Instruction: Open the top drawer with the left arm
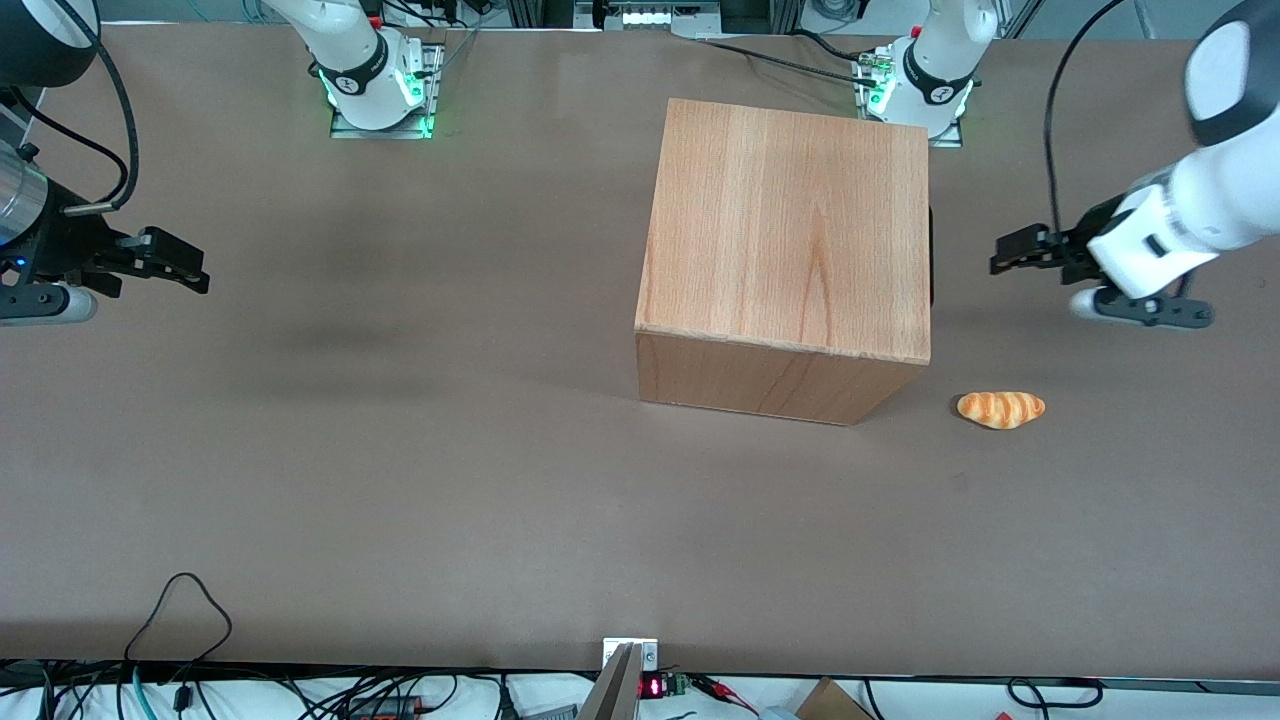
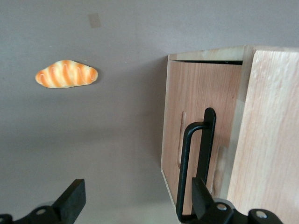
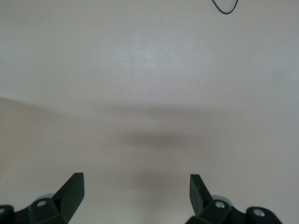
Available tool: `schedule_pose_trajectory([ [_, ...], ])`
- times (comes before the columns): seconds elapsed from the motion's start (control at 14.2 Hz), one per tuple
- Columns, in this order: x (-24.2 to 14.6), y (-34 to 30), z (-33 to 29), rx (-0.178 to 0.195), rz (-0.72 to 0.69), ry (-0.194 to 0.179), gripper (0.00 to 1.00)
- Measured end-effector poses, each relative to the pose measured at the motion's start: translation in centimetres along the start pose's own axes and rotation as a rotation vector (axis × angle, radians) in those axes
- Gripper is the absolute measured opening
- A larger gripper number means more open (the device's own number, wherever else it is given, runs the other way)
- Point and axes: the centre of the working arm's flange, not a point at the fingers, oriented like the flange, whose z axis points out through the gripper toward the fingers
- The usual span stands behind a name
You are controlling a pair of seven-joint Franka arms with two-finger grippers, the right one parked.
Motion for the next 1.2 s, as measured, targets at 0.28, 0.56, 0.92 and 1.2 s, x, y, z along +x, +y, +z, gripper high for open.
schedule_pose_trajectory([
  [0.28,0.1,0.6,3.3,-0.009,0.004,-0.011,1.0],
  [0.56,0.0,1.3,5.3,-0.007,0.016,-0.023,1.0],
  [0.92,-0.2,1.6,7.3,-0.007,0.018,-0.031,1.0],
  [1.2,-0.5,1.4,8.4,-0.007,0.014,-0.051,1.0],
])
